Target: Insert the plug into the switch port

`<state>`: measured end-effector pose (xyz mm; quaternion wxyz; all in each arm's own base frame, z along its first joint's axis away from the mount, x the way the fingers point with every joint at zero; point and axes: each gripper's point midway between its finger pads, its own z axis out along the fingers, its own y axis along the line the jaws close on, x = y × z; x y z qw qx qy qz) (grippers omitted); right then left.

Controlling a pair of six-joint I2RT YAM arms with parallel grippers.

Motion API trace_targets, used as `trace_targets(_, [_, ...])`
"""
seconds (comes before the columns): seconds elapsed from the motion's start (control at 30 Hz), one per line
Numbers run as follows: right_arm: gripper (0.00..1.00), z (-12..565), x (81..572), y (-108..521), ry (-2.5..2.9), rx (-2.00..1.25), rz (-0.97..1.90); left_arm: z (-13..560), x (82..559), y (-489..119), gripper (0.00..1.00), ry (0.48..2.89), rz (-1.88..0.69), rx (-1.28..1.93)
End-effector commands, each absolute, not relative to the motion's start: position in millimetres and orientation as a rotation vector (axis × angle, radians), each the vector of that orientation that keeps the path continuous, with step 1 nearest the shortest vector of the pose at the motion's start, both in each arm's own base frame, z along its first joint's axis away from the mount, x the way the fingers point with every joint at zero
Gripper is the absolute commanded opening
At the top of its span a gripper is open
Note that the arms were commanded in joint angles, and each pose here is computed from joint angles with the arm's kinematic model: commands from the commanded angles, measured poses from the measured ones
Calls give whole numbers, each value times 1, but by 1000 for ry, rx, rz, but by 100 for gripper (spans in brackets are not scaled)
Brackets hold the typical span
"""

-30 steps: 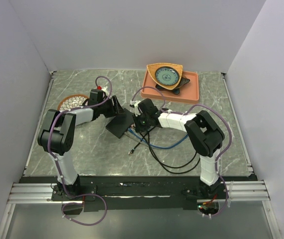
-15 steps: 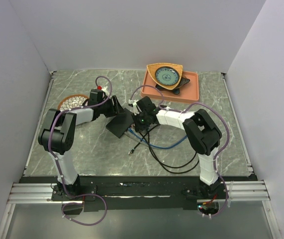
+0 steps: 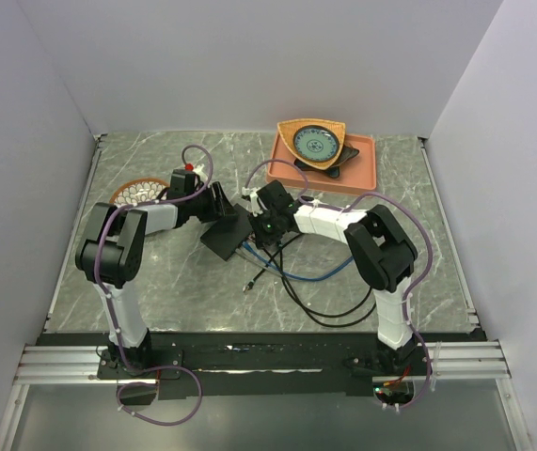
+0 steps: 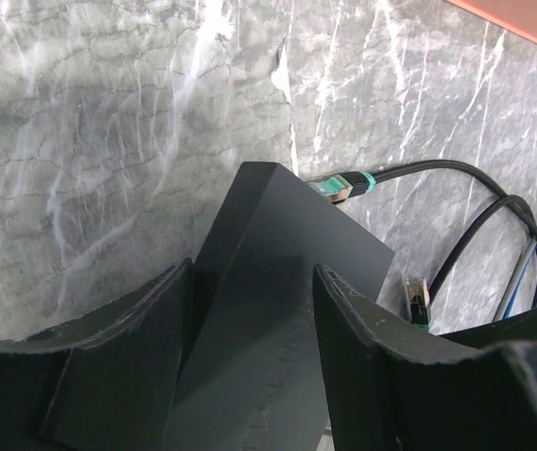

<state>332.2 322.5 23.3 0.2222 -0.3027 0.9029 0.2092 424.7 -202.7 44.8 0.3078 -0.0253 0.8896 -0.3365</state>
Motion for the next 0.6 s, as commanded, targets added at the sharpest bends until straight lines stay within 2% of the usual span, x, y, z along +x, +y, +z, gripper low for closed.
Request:
trace_targets(0.0, [0,37,359,337,2416,-798,593,44,417,-215,58,2377,-965,0])
trace_targets(0.57, [0,34,364,345,2407,-778,628,40,412,-217,56,2390,-983,15])
